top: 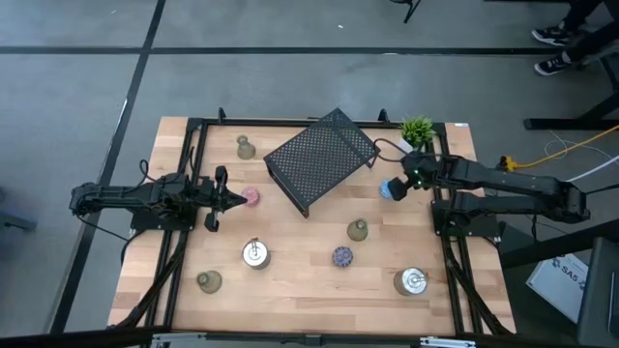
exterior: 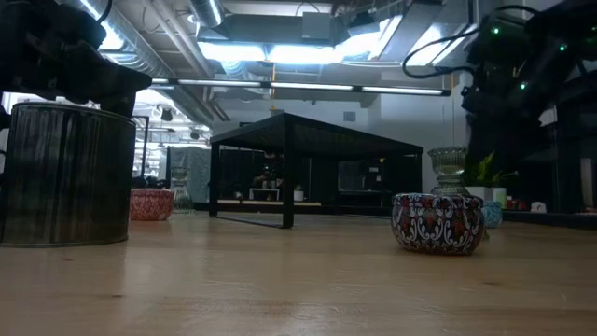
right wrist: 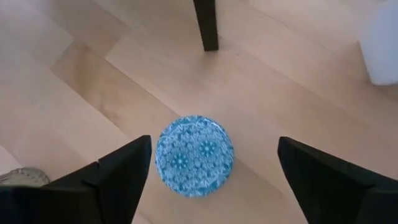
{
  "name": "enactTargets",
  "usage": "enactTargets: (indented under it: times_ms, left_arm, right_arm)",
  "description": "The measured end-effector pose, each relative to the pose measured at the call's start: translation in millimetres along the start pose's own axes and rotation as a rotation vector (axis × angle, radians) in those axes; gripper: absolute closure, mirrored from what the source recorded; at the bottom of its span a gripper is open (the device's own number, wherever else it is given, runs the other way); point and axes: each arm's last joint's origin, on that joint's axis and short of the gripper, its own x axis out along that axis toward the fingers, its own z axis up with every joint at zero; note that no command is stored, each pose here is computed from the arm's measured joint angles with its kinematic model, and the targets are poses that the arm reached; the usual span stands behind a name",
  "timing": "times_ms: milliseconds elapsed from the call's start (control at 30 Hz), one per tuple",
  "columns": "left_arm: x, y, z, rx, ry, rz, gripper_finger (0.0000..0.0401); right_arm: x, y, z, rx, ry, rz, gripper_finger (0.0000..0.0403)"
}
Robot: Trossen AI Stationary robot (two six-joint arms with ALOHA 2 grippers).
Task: Pick & Place candle stick holders
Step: Put the light blue small scented candle on the shelf
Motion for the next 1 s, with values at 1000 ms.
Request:
enactTargets:
  times_ms: [1000]
  left_arm:
    - [0.0,0.0,0.0,0.0,0.0,0.0,0.0393]
  right_arm:
    - [43.0,-4.0,-35.2,-0.26,-0.133,0.061,0.0044]
